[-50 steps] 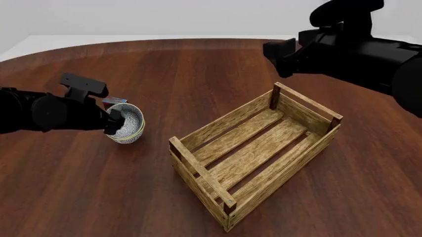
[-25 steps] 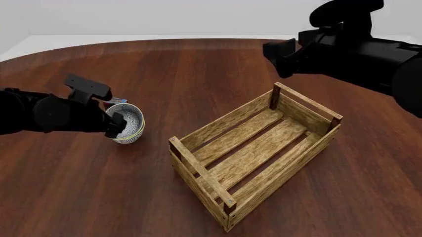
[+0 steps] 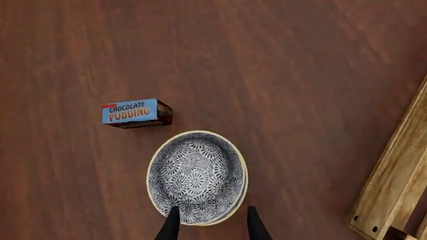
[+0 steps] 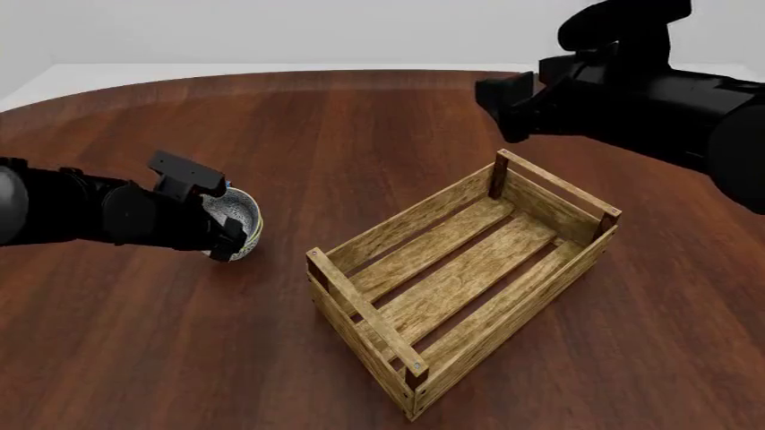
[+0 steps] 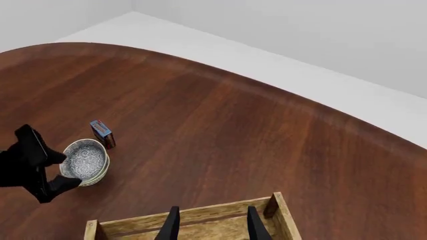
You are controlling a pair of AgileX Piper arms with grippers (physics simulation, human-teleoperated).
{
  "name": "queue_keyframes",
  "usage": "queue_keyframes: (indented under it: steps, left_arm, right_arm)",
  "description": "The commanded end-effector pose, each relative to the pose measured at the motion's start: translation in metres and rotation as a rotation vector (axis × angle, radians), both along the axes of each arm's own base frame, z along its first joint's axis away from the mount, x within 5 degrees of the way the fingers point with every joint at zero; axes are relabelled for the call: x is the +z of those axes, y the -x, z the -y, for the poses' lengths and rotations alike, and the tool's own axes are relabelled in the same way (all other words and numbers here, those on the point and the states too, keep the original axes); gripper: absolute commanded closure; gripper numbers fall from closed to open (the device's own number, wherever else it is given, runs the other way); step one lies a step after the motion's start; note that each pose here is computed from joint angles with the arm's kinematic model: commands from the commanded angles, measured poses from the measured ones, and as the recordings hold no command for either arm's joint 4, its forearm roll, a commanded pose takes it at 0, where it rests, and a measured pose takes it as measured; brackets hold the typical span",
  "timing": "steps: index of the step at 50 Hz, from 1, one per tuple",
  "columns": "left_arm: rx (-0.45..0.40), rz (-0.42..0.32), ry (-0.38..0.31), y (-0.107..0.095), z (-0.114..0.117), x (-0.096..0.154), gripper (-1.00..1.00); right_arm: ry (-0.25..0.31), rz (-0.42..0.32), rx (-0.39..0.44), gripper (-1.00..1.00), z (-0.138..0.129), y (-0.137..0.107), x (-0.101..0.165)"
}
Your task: Stack the right bowl on the left bowl and place them in the tray.
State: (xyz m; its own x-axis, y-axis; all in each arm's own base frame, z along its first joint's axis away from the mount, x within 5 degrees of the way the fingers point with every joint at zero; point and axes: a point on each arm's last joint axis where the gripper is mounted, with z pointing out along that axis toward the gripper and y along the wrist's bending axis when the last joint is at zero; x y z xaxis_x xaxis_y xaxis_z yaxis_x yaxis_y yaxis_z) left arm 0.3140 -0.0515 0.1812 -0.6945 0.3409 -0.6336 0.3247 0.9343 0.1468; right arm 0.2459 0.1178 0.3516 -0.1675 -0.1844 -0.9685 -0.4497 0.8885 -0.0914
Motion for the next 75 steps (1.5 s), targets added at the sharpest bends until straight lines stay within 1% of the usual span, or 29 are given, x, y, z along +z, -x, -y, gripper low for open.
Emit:
queue_keyframes:
  steps: [1, 17, 39, 44, 45, 53, 58, 64, 75]
  left_arm:
    - [0.075, -0.006, 0.054, -0.014, -0.002, -0.009, -1.00]
    - [0.069, -0.040, 0.051, -0.018, 0.002, -0.028, -1.00]
    - [0.066, -0.067, 0.047, -0.021, 0.004, -0.043, -1.00]
    - [0.058, -0.070, 0.047, -0.019, 0.007, -0.044, -1.00]
    - [0.061, -0.070, 0.052, -0.019, 0.008, -0.043, 1.00]
    - [0.051, -0.070, 0.057, -0.016, 0.013, -0.042, 1.00]
    - [0.046, -0.069, 0.056, -0.014, 0.014, -0.041, 1.00]
    - [0.045, -0.057, 0.052, -0.012, 0.012, -0.035, 1.00]
    - [0.033, -0.008, 0.036, -0.007, 0.004, -0.005, 1.00]
  right_arm:
    - [0.001, -0.002, 0.000, -1.00, 0.000, -0.001, 0.000]
    - [0.000, 0.000, -0.001, -1.00, 0.000, 0.000, 0.001]
    - [0.002, 0.001, -0.002, -1.00, 0.001, 0.000, 0.000]
    - [0.003, 0.001, -0.001, -1.00, 0.001, 0.000, 0.000]
    - [0.003, 0.001, -0.001, -1.00, 0.001, 0.000, 0.000]
    - [0.002, 0.002, -0.001, -1.00, 0.001, 0.001, 0.001]
    - [0.002, 0.003, -0.001, -1.00, 0.001, 0.001, 0.001]
    - [0.001, 0.004, -0.001, -1.00, 0.002, 0.002, 0.002]
    - [-0.007, 0.013, -0.002, -1.00, 0.004, 0.008, 0.006]
